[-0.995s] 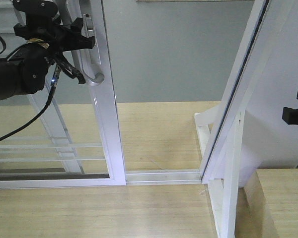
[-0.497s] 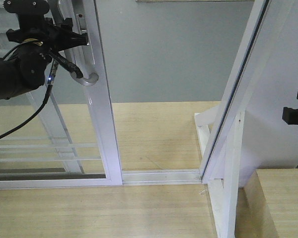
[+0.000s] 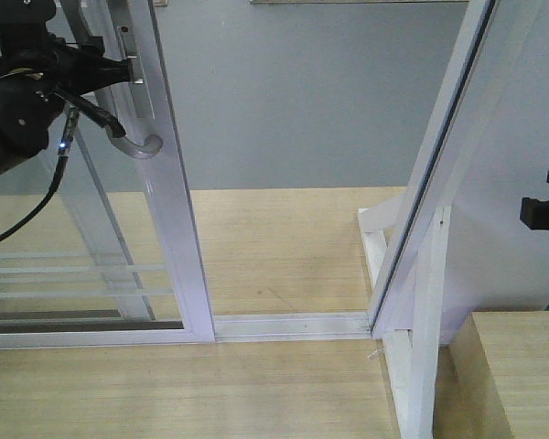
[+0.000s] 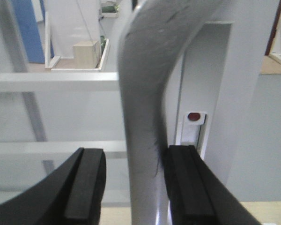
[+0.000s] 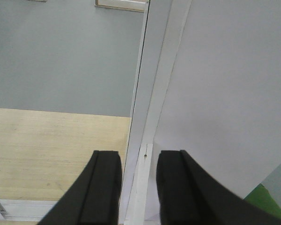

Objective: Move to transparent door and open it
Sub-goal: 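Push the handle with the left gripper to slide the door further open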

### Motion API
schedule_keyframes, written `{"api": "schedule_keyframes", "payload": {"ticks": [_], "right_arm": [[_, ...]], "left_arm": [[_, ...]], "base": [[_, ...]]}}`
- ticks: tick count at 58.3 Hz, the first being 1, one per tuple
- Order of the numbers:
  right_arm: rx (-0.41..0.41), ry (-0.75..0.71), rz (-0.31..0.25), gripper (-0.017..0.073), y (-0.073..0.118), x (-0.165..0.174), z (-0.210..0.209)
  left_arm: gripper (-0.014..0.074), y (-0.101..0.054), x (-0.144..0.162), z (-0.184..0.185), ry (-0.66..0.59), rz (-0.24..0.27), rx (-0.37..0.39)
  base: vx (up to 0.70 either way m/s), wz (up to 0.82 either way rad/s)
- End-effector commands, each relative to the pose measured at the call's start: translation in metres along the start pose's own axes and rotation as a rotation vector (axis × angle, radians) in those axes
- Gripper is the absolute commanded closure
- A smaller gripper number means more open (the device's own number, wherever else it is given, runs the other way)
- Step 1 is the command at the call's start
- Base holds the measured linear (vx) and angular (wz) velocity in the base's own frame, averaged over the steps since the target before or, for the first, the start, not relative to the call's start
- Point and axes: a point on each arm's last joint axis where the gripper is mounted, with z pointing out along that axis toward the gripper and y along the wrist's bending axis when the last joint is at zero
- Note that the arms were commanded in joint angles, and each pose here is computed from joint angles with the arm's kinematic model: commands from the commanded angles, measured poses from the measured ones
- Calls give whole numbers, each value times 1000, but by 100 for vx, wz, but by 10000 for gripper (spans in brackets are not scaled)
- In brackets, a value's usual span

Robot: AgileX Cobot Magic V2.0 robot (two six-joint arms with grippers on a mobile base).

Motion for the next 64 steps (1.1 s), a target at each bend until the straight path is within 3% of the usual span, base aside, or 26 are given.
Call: {"api": "schedule_keyframes", "payload": {"ticks": [1, 12, 34, 58, 64], "right_arm": [[-17, -97, -20, 273, 0, -15, -5], [-17, -97, -20, 273, 0, -15, -5], [-15, -92, -19, 273, 0, -15, -5], [-12, -83, -11, 273, 0, -14, -5], [-12, -83, -11, 273, 0, -14, -5]], "left_arm": [[193, 26, -32, -9, -142, -40, -107], [193, 43, -31, -8, -114, -44, -134], [193, 46, -59, -32, -141, -72, -99], [193, 35, -95, -88, -57, -89, 96], [193, 33, -108, -111, -57, -66, 147]], "base": [[0, 0], [0, 0], [0, 0], [0, 0], [0, 0]]}}
